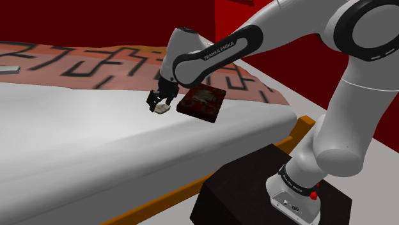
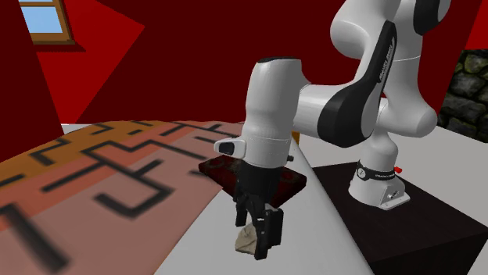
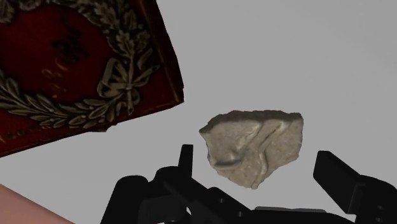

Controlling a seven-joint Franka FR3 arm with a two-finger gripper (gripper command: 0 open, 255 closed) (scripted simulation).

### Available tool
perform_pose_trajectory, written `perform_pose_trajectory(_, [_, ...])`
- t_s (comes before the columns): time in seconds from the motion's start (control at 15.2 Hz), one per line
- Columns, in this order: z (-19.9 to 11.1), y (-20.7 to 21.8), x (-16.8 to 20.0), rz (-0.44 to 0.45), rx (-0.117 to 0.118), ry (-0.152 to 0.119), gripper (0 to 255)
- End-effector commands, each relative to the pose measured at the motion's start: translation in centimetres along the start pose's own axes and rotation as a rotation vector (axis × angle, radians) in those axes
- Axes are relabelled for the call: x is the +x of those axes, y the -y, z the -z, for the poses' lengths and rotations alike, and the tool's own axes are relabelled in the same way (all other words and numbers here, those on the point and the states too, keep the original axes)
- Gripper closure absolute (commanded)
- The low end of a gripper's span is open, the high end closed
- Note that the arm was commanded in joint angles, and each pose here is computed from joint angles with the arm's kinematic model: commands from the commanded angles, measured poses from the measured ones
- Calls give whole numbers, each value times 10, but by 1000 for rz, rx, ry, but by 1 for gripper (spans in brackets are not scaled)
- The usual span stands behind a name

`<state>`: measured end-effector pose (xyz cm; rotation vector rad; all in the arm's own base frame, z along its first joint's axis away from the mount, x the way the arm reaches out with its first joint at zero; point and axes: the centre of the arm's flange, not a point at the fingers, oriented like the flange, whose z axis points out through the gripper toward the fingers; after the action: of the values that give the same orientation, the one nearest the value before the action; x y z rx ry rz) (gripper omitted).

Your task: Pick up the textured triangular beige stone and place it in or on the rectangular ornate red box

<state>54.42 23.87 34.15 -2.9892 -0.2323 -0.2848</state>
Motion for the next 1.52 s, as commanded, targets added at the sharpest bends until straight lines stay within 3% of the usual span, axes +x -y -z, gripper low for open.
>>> perform_pose_trajectory(0.0, [-2,0,1,0,0,-1,0])
perform_pose_trajectory(0.33, [-2,0,1,0,0,-1,0])
perform_pose_trajectory(0.4, [-2,0,1,0,0,-1,255])
perform_pose_trajectory(0.99, [-2,0,1,0,0,-1,255])
perform_pose_trajectory(1.45, [34,4,8,0,0,-1,255])
